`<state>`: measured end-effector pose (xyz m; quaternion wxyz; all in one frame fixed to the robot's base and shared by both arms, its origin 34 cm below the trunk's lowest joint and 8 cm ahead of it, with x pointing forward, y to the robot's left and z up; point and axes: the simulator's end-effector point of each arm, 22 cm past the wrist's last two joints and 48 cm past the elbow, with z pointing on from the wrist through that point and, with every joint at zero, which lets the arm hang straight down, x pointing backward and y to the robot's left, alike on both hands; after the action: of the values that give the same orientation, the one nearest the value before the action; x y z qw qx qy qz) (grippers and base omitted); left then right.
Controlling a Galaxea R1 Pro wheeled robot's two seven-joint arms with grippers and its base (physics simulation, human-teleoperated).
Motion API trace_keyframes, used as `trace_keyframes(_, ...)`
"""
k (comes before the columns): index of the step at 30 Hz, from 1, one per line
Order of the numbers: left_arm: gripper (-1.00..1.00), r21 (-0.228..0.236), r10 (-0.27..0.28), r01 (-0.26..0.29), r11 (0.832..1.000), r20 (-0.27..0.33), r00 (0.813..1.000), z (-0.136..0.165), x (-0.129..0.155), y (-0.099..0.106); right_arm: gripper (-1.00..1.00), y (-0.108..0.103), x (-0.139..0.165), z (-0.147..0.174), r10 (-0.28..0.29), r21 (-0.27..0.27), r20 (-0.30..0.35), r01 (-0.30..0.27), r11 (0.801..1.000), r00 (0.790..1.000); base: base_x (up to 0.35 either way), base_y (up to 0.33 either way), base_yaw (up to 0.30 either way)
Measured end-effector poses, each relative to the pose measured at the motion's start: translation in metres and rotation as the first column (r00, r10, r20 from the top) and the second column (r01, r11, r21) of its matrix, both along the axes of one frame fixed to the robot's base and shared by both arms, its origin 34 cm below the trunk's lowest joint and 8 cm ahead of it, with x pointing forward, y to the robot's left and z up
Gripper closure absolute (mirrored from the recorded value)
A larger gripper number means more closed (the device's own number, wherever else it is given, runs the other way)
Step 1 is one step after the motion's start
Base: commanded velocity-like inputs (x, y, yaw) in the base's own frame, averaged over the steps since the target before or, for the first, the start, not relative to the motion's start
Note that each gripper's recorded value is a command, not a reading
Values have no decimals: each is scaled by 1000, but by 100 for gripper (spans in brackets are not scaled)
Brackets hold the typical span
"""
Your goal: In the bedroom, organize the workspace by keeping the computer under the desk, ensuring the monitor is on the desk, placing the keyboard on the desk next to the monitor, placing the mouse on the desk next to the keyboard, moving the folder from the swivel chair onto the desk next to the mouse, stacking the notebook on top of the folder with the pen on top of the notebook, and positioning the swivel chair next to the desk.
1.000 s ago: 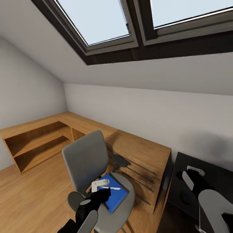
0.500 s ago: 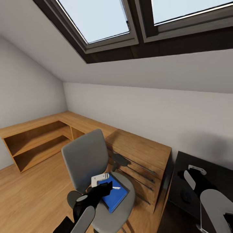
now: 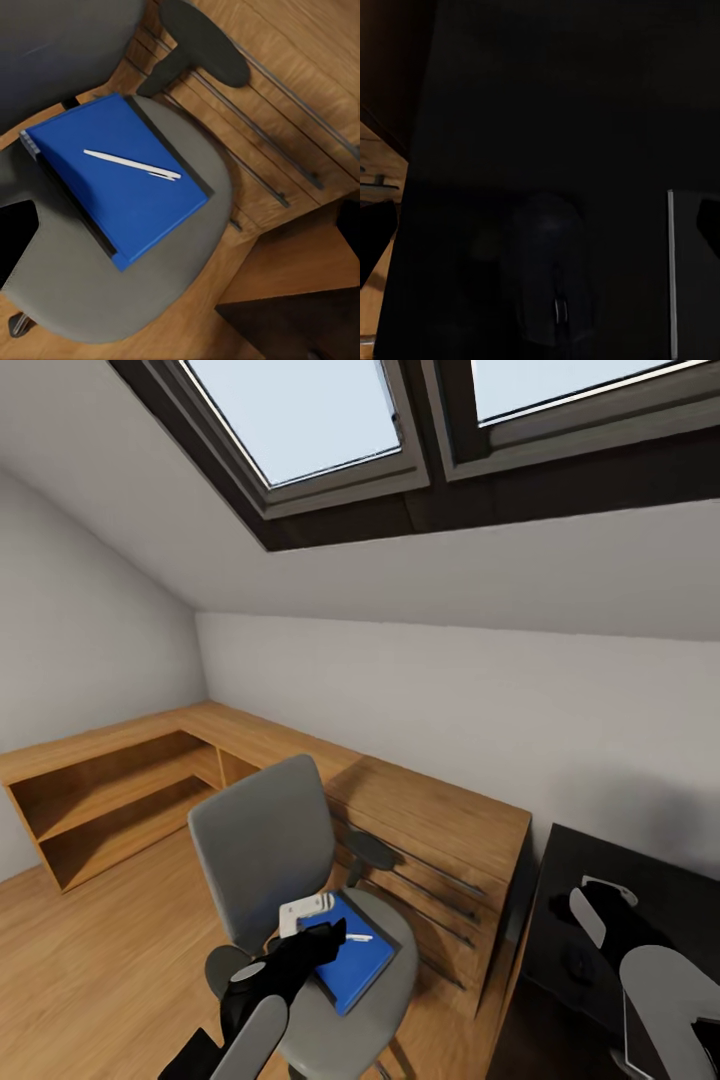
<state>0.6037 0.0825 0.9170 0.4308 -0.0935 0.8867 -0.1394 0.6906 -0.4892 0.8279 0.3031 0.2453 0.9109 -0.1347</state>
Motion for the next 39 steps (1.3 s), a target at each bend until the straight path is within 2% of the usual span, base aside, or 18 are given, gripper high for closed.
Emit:
trace_keyframes(26, -100, 19, 5, -5, 1000, 1, 1000, -36, 3, 10, -100, 1, 3, -34, 14, 13, 3, -14, 1000, 1000, 0, 0, 0)
trace_keyframes(29, -100, 20, 5, -5, 1000, 1, 1000, -36, 3, 11, -100, -4, 2, -32, 10, 8, 3, -10, 1000, 1000, 0, 0, 0)
trace_keyframes(36, -100, 17, 4, -4, 1000, 3, 1000, -35, 4, 10, -100, -3, -17, -57, 4, 22, -59, -3, 1000, 998, 0, 0, 0)
trace_keyframes(39, -100, -2, 1, -1, 1000, -5, 1000, -35, 2, 7, -100, -4, -20, -60, 5, 22, -65, -4, 1000, 998, 0, 0, 0)
